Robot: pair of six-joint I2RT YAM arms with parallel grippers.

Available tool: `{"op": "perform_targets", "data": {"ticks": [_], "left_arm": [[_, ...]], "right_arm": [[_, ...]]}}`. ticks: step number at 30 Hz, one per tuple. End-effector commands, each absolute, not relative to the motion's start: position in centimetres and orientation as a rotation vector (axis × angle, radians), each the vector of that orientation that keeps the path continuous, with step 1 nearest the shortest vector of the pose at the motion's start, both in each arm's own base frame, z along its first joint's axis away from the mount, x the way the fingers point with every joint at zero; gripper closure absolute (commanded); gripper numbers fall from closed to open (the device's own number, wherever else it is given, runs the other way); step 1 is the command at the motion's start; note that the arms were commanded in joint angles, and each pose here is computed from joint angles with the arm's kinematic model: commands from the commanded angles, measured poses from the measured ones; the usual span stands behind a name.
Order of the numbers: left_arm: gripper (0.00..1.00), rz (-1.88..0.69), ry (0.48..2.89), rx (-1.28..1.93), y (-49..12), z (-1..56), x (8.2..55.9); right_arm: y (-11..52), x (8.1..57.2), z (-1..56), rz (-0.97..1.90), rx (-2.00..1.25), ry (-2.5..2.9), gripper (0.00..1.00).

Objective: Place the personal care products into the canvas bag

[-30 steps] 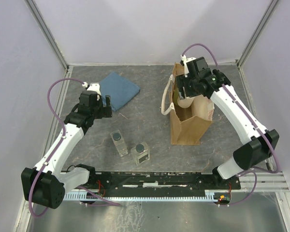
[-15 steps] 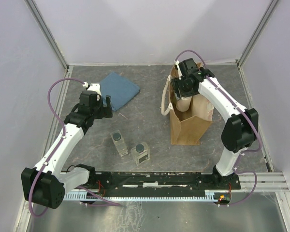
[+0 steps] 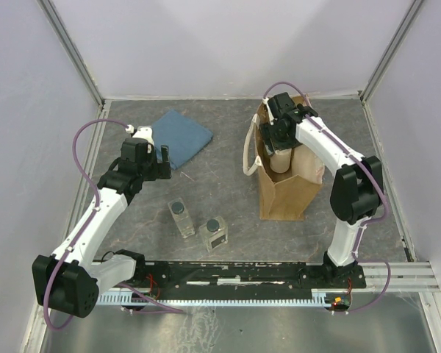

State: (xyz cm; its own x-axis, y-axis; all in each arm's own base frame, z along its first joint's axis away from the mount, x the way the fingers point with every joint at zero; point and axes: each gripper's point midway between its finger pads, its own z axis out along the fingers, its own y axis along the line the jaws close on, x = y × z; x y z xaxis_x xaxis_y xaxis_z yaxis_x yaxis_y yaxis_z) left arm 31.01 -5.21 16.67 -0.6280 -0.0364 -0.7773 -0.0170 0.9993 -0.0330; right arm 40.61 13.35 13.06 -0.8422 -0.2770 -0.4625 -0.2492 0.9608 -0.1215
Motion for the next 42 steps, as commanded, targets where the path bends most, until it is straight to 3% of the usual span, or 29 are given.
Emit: {"op": "perform_targets", "data": {"ticks": [1, 7, 10, 20, 33, 42], "left_arm": [[0.00, -0.065, 2.200, -0.060, -5.5, 17.9, 31.8], [0.00, -0.074, 2.203, -0.061, -5.6, 17.9, 31.8], [0.00, -0.078, 2.203, -0.061, -5.6, 17.9, 31.8], [0.00, -0.081, 2.198, -0.068, -5.5, 18.0, 31.9], [0.00, -0.078, 2.206, -0.068, -5.5, 17.7, 32.0], [0.00, -0.074, 2.210, -0.063, -5.5, 17.6, 32.1]], "right_arm": [[12.7, 44.5, 16.0, -0.131, -0.315, 2.447, 0.57], [12.6, 44.4, 17.5, -0.118, -0.311, 2.404, 0.16], [12.2, 44.4, 18.8, -0.147, -0.309, 2.392, 0.07], [12.2, 40.9, 24.9, -0.059, -0.319, 2.341, 0.02], [20.4, 28.6, 33.9, 0.035, -0.666, 2.117, 0.00], [27.1, 19.7, 30.1, 0.217, -0.910, 2.165, 0.00]]}}
